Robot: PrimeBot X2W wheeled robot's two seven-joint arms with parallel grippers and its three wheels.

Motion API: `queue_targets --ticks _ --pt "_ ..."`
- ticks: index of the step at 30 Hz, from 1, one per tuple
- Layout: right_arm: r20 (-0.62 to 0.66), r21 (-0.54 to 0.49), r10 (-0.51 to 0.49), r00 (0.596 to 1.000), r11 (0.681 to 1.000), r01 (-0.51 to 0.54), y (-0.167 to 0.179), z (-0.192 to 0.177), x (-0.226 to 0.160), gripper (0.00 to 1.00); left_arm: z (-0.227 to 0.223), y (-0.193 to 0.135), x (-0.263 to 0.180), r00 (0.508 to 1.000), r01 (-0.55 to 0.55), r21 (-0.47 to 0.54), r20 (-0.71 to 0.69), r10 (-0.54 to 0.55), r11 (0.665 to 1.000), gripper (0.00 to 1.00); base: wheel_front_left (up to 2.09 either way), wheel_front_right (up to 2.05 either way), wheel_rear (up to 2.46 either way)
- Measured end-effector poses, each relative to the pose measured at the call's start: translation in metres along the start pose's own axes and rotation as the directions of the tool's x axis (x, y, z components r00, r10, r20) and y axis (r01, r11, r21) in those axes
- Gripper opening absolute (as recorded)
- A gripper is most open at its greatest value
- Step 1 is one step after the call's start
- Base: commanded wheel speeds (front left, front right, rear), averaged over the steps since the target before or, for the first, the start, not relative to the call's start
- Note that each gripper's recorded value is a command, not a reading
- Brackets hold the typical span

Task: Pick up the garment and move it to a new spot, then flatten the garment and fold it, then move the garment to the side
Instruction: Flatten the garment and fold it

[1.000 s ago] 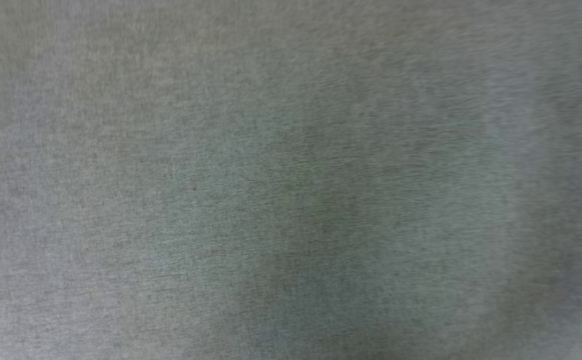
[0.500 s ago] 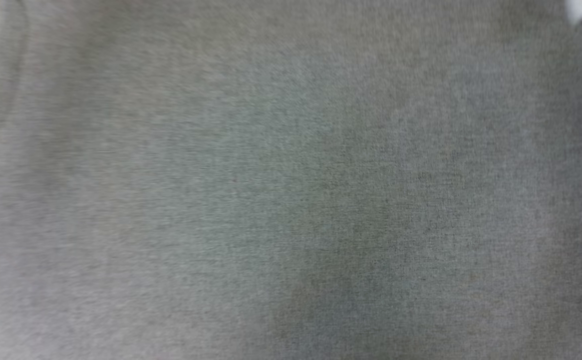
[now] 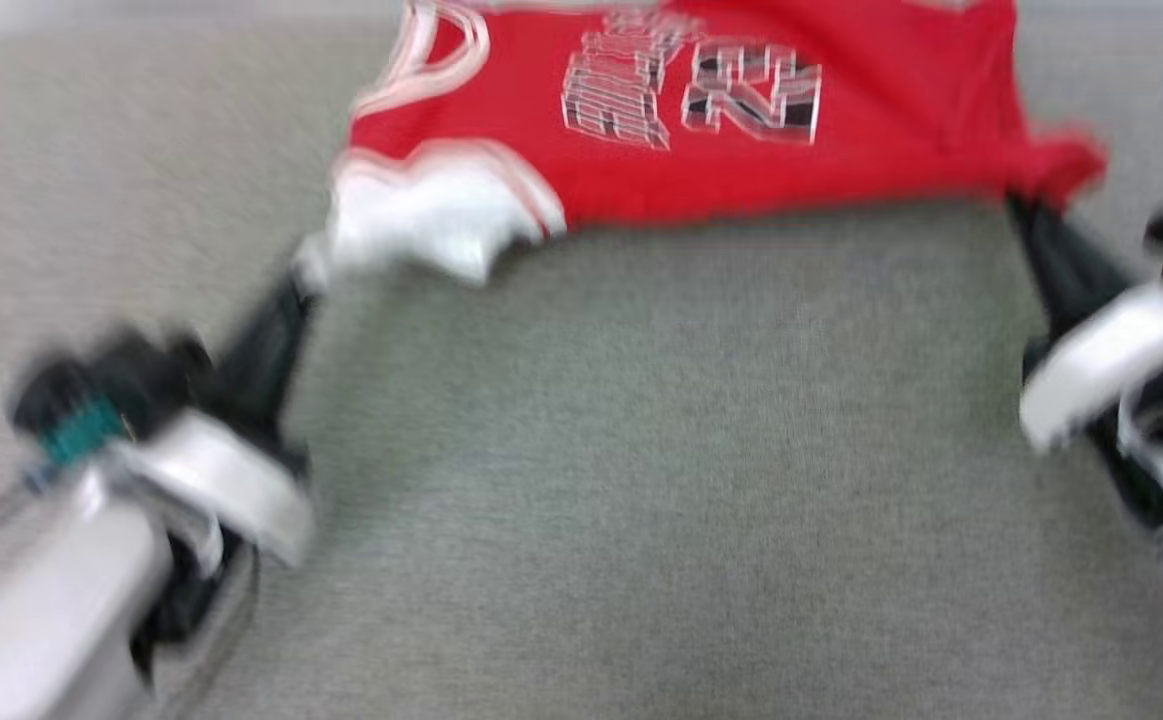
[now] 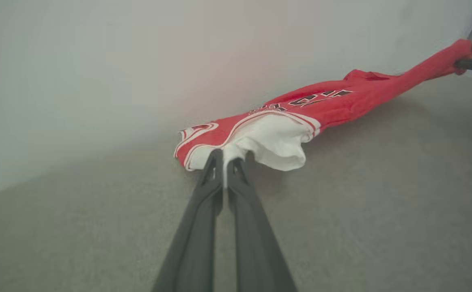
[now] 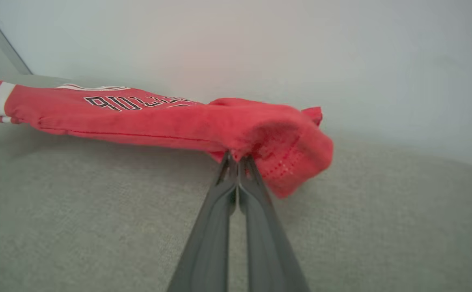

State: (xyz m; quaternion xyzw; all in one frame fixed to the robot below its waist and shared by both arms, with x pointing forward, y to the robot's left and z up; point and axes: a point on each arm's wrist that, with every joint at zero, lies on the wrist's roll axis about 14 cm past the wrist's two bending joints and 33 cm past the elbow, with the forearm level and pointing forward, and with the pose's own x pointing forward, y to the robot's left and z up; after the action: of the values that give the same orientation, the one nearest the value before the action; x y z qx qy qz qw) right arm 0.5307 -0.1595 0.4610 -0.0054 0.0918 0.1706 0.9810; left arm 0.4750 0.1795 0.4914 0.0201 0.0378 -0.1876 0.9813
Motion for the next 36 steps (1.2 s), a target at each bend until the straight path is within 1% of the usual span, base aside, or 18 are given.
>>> queue_targets --ticks 3,7,9,11,17,19,22,25,28,32,34,36 --pt "-0.041 0.022 0.012 0.999 1.000 -0.011 0.007 -0.013 -0.028 0.00 -0.013 -0.013 -0.037 0.998 -0.008 -0.039 -0.068 0.006 0.999 0.00 0.00 0.00 0.00" --pt "-0.079 0.057 0.023 0.997 0.998 -0.018 0.014 -0.022 -0.062 0.00 -0.024 -0.028 -0.083 0.989 -0.016 -0.079 -0.151 0.003 0.997 0.00 0.00 0.00 0.00" --pt "-0.099 0.074 0.051 0.994 0.996 -0.044 0.025 -0.027 -0.078 0.00 -0.033 -0.043 -0.105 0.978 -0.003 -0.142 -0.209 -0.027 0.990 0.00 0.00 0.00 0.00" --pt "-0.122 0.075 0.055 0.991 0.996 -0.046 0.026 -0.031 -0.094 0.00 -0.037 -0.054 -0.126 0.966 0.006 -0.168 -0.255 -0.049 0.986 0.00 0.00 0.00 0.00" --pt "-0.184 0.129 0.055 0.981 0.991 -0.031 0.030 -0.042 -0.134 0.00 -0.045 -0.076 -0.173 0.928 0.010 -0.234 -0.360 -0.096 0.972 0.00 0.00 0.00 0.00" --pt "-0.208 0.176 0.056 0.976 0.984 -0.019 0.031 -0.047 -0.146 0.00 -0.047 -0.081 -0.184 0.914 0.014 -0.245 -0.390 -0.112 0.970 0.00 0.00 0.00 0.00" --pt "-0.281 0.214 0.051 0.958 0.977 0.011 0.029 -0.065 -0.167 0.00 -0.054 -0.096 -0.197 0.890 0.023 -0.291 -0.431 -0.153 0.956 0.00 0.00 0.00 0.00" --pt "-0.339 0.264 0.048 0.940 0.964 0.046 0.029 -0.078 -0.187 0.00 -0.062 -0.110 -0.211 0.857 0.070 -0.286 -0.473 -0.205 0.956 0.00 0.00 0.00 0.00" --pt "-0.385 0.291 0.064 0.921 0.955 0.055 0.034 -0.088 -0.200 0.00 -0.064 -0.118 -0.215 0.845 0.076 -0.315 -0.483 -0.229 0.946 0.00 0.00 0.00 0.00" --pt "-0.381 0.292 0.054 0.923 0.954 0.064 0.029 -0.080 -0.201 0.00 -0.056 -0.112 -0.208 0.861 0.093 -0.289 -0.457 -0.222 0.953 0.00 0.00 0.00 0.00" --pt "-0.384 0.303 0.049 0.922 0.950 0.076 0.026 -0.078 -0.201 0.00 -0.045 -0.109 -0.198 0.882 0.115 -0.267 -0.415 -0.222 0.957 0.00 0.00 0.00 0.00" --pt "-0.410 0.332 0.061 0.910 0.939 0.087 0.028 -0.081 -0.203 0.00 -0.031 -0.105 -0.186 0.910 0.132 -0.248 -0.355 -0.216 0.960 0.00 0.00 0.00 0.00"
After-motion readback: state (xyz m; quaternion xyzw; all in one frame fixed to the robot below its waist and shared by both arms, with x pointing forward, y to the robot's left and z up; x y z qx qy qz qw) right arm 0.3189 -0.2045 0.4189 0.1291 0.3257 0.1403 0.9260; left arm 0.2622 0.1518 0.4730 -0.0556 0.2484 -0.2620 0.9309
